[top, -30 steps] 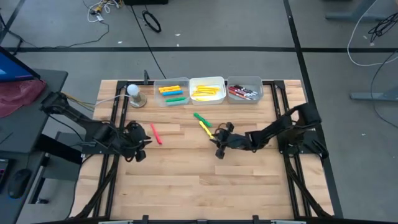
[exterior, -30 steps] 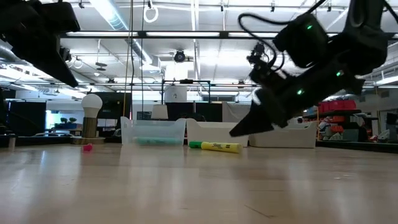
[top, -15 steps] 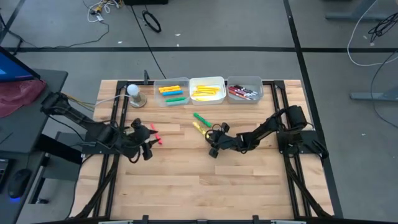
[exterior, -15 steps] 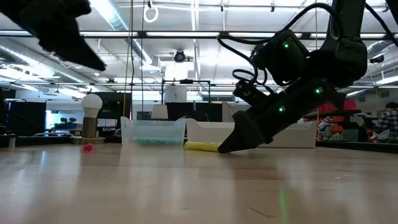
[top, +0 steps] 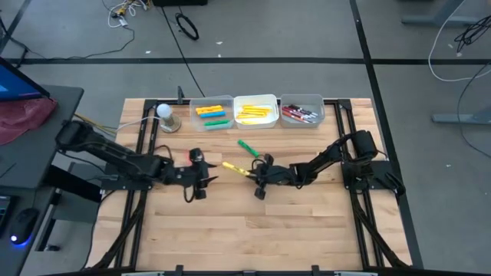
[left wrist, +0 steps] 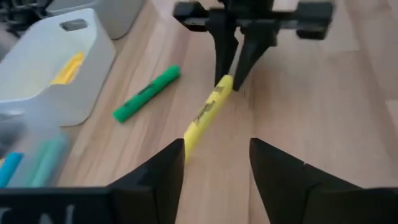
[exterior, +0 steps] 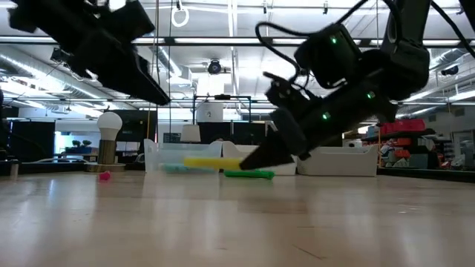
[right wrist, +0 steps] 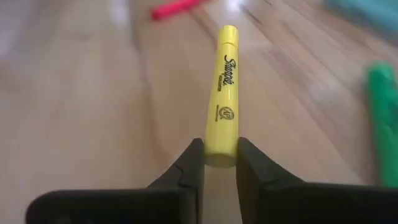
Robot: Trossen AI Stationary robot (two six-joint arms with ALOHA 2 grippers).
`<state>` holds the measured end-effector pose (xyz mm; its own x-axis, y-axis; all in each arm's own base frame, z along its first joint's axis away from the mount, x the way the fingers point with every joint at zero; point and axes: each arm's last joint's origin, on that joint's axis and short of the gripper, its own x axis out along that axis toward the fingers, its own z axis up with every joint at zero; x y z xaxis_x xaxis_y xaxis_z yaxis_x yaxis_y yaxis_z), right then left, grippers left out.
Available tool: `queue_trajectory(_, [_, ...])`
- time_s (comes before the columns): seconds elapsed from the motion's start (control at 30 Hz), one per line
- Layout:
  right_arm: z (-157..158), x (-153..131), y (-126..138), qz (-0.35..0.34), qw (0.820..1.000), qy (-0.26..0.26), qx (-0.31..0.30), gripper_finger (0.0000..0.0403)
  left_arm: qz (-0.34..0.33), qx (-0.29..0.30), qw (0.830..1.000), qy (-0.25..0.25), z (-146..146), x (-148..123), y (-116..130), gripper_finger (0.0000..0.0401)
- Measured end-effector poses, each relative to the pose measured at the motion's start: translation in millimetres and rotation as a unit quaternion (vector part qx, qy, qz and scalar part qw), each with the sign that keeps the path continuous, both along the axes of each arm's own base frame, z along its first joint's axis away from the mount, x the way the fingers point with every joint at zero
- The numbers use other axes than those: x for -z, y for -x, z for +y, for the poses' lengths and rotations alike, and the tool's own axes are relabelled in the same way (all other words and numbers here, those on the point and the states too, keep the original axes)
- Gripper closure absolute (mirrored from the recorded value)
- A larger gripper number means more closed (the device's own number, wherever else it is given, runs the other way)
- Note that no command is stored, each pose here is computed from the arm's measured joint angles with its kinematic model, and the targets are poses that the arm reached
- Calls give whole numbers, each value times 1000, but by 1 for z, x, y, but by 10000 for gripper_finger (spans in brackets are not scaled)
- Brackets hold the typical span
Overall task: Pick & Place Markers
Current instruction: Put the yellow highlighter pen into the transparent bin
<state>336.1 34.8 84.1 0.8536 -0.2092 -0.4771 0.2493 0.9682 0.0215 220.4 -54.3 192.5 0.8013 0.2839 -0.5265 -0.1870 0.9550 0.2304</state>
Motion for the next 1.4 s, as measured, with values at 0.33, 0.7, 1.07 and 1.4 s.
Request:
queue_trajectory(0.33, [14,-22,-23,-39,997,15,-68,349,31,16,999,-3,16,32,-30,110])
queue_trajectory(0.7, [14,-23,-24,-40,997,14,-70,348,65,32,997,9,18,46,-33,194])
queue_trajectory(1.07, [13,-34,-16,8,997,20,-68,277,119,46,991,38,16,35,-32,331])
queue_trajectory(1.4, [6,-71,15,77,996,29,-35,240,260,-104,959,-38,65,-43,-34,331])
